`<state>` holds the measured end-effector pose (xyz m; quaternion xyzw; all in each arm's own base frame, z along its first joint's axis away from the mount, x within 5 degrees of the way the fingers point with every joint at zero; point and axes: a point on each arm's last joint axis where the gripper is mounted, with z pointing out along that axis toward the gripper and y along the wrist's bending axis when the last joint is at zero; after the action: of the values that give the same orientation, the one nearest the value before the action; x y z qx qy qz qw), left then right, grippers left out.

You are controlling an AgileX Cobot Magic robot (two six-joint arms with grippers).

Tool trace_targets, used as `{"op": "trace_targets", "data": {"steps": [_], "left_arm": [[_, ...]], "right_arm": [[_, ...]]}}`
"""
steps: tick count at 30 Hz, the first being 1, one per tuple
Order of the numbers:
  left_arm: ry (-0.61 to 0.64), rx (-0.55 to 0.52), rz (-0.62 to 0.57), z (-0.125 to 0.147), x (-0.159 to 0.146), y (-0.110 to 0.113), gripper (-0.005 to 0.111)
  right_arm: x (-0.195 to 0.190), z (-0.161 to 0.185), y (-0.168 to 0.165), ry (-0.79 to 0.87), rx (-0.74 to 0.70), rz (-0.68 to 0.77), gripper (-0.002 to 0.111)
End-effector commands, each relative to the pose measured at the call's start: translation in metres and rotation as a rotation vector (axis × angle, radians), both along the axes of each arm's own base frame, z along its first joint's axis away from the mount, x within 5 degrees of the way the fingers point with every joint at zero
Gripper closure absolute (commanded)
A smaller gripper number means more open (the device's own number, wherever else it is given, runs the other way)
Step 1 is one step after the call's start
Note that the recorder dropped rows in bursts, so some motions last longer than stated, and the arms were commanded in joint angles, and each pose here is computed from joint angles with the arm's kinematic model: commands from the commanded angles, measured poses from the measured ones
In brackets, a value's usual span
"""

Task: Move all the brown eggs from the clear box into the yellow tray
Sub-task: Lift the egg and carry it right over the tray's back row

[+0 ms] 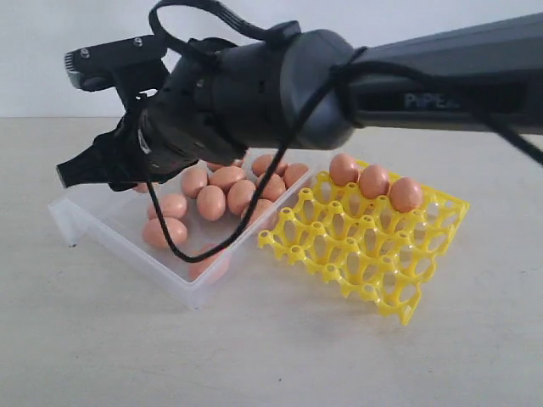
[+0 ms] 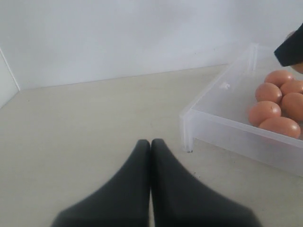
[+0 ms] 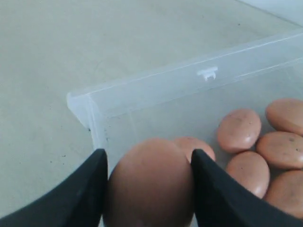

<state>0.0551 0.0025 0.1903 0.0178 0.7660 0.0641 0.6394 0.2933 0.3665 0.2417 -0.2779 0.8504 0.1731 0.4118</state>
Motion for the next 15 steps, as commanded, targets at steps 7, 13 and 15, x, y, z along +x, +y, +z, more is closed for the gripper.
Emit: {"op": "trace_targets", "data": {"steps": [7,13,15], "left_arm": [[-0.007,-0.012,0.004,0.0,0.0,0.0,0.111],[-0.007,-0.012,0.004,0.0,0.0,0.0,0.111],[-0.007,-0.012,0.004,0.0,0.0,0.0,0.111]], "right_arm": [[-0.033,0.043,-0.131,-0.374,-0.135,-0.448,0.109],[-0.031,0.115,-0.217,-0.406,0.203,-0.322,0.109],[-0.015,0.12,-0.264,-0.342,0.295,-0.242,0.109]]}}
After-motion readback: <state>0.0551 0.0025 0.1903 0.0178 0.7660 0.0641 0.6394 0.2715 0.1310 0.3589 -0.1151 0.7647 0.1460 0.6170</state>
